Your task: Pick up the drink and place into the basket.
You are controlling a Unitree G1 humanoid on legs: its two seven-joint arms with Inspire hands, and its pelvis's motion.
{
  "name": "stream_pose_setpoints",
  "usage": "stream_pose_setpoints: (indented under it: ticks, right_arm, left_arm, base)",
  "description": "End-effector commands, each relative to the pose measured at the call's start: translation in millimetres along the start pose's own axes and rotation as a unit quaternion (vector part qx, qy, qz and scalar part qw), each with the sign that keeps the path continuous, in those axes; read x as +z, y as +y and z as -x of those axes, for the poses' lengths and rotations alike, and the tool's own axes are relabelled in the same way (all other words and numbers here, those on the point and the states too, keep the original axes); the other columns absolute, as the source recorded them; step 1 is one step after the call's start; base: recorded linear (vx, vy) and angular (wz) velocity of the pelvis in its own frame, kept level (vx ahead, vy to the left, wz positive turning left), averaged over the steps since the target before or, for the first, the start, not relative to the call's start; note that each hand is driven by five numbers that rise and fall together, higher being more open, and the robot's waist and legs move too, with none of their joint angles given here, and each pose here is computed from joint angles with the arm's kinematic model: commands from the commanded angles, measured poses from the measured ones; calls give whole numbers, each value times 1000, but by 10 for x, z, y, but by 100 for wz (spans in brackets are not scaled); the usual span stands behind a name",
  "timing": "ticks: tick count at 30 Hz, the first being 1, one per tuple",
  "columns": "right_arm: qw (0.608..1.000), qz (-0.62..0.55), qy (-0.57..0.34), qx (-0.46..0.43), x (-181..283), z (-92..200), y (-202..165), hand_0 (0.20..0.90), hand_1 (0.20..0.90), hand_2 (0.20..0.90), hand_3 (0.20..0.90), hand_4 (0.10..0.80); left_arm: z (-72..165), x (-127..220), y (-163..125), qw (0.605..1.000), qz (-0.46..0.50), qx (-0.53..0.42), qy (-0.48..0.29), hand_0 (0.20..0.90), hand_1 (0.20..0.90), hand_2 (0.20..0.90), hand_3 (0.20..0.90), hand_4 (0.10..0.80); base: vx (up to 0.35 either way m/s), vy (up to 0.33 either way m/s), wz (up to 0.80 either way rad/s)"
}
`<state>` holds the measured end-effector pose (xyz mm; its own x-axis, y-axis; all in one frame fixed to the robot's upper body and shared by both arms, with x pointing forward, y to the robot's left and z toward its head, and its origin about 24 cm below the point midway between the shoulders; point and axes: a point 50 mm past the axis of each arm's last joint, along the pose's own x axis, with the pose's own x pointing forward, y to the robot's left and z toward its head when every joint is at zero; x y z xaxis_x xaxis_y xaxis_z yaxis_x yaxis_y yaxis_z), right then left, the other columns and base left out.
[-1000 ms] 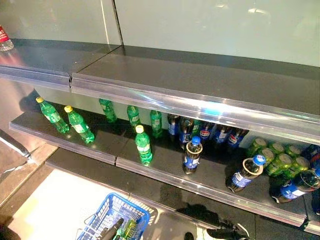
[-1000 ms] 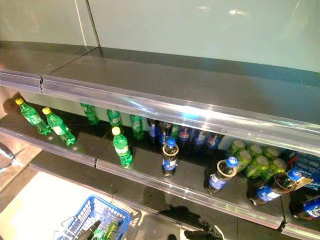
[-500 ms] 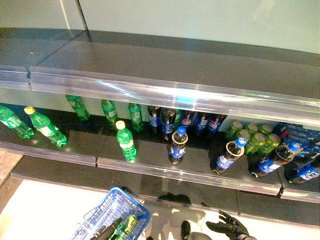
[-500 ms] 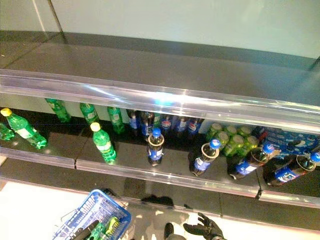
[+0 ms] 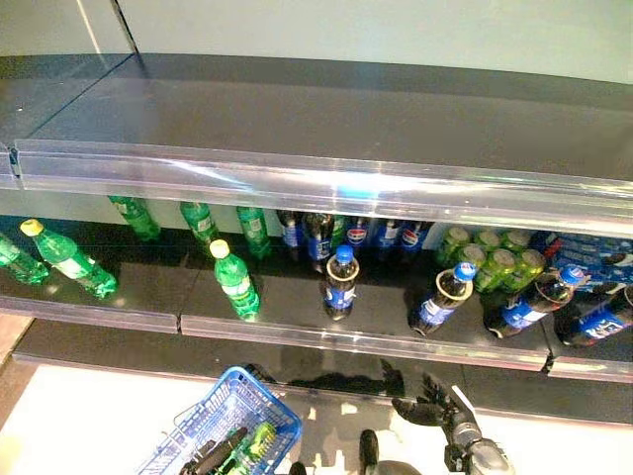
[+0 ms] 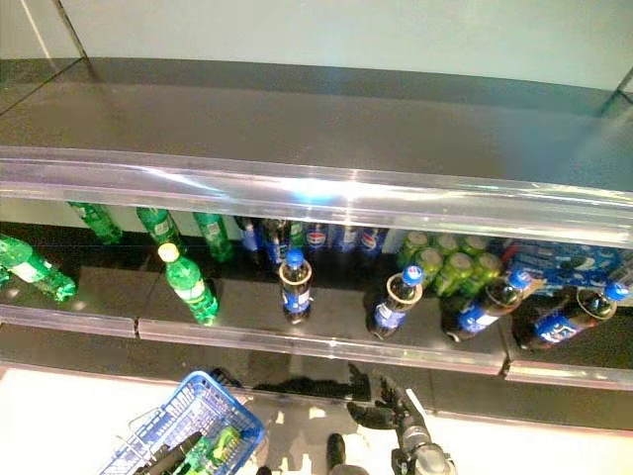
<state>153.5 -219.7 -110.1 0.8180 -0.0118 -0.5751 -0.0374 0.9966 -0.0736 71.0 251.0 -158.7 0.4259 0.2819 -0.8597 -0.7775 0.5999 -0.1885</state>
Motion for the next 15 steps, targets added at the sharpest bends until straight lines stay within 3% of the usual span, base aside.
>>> stream_pose_setpoints:
  ticks: [1,9,15]
  right_arm:
    - [992,53,-111,7,496,-45,-46,900,900,900,900,800]
    - [984,93,-154,23,631,115,-61,900,900,900,900,800]
    - [967,93,-234,40,996,84,17,900,900,900,900,800]
  left_arm:
    - [-76,386,-505,990,26,-102,-91,300,300,300,200,100]
    - [-68,431,-478,989,28,-105,-99,300,300,300,200,100]
    - [-72,685,-734,977,39,-149,-144,300,300,300,200,100]
  base:
    - [-43,15,-33]
    - [3,23,-31]
    - [-120,-40,-24]
